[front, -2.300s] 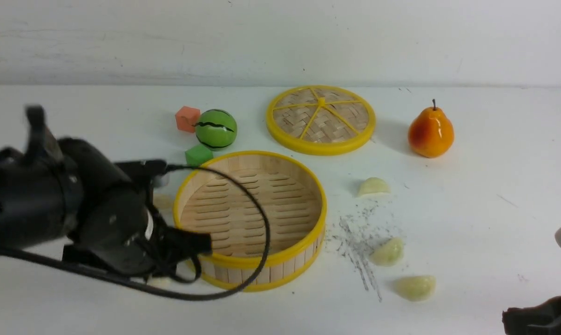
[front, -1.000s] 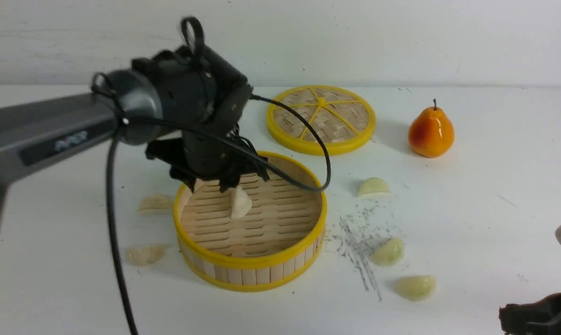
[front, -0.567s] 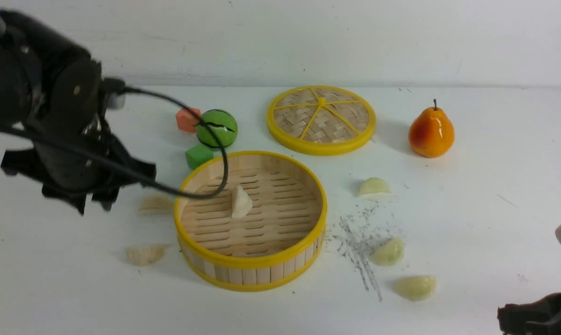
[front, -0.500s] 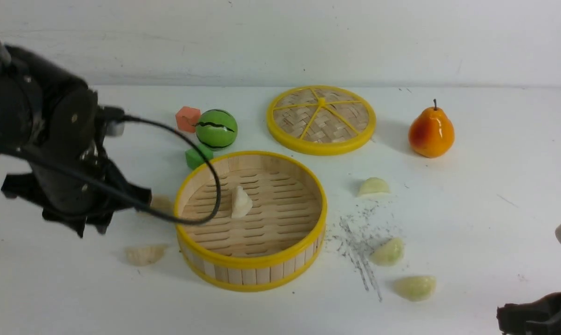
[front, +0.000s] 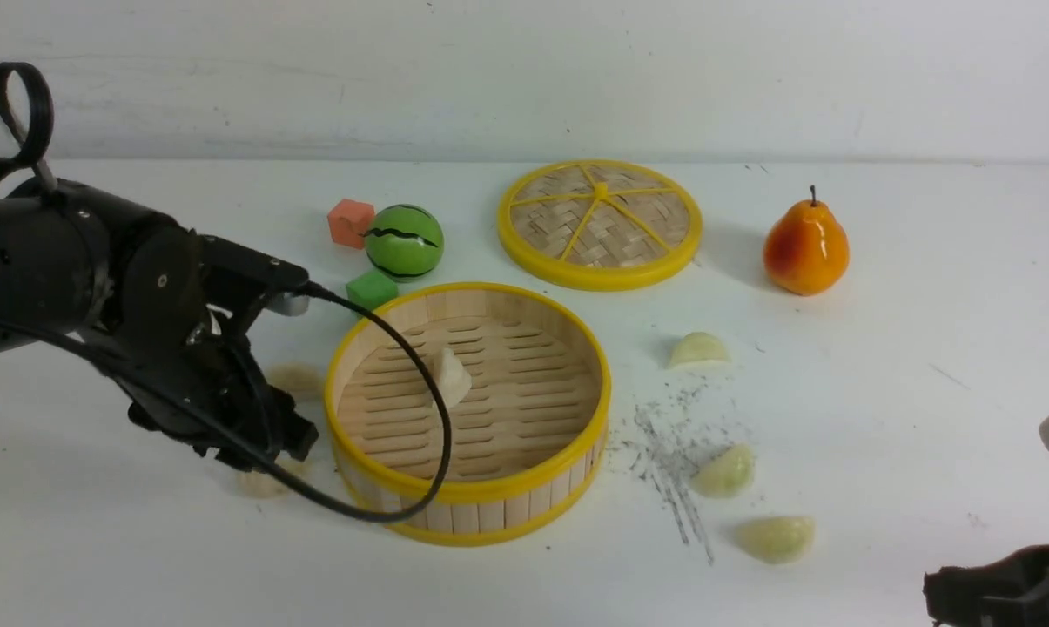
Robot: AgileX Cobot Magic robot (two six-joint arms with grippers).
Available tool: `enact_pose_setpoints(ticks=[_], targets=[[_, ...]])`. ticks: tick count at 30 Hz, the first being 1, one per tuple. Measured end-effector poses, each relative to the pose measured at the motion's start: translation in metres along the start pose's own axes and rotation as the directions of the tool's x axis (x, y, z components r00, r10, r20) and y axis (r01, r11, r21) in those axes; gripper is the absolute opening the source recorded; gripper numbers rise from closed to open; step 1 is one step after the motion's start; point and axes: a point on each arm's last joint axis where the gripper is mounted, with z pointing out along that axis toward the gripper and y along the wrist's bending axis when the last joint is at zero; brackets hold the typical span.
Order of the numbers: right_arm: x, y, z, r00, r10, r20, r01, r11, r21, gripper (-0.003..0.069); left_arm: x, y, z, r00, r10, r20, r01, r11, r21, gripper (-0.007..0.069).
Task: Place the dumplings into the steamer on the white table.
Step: 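Reach for and grasp a dumpling on the table with the left gripper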
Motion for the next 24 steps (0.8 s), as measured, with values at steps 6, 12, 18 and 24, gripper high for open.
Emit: enact_pose_setpoints(ticks=[6,12,18,24], targets=[[0.0,0.0,0.0,1.0,0.0,0.0,0.0,1.0,0.0,0.0093,-0.006,-0.002,0.022,0.987,0.155,0.036,-0.155,0.988,0.0,0.0448],[0.0,0.0,0.0,1.0,0.0,-0.004,0.0,1.0,-0.003,0.0097,-0.002,-0.006,0.055,0.98,0.197,-0.02,-0.197,0.98,0.013,0.0426],[0.001,0.0,0.0,1.0,-0.004,-0.006,0.004,1.0,-0.004,0.0104,0.006,-0.007,0.057,0.978,0.168,-0.126,-0.163,0.985,0.047,0.0284],[0.001,0.0,0.0,1.0,-0.009,-0.007,0.009,1.0,-0.004,0.0109,0.013,-0.01,0.055,0.972,-0.052,-0.231,0.067,0.996,0.057,0.0126]])
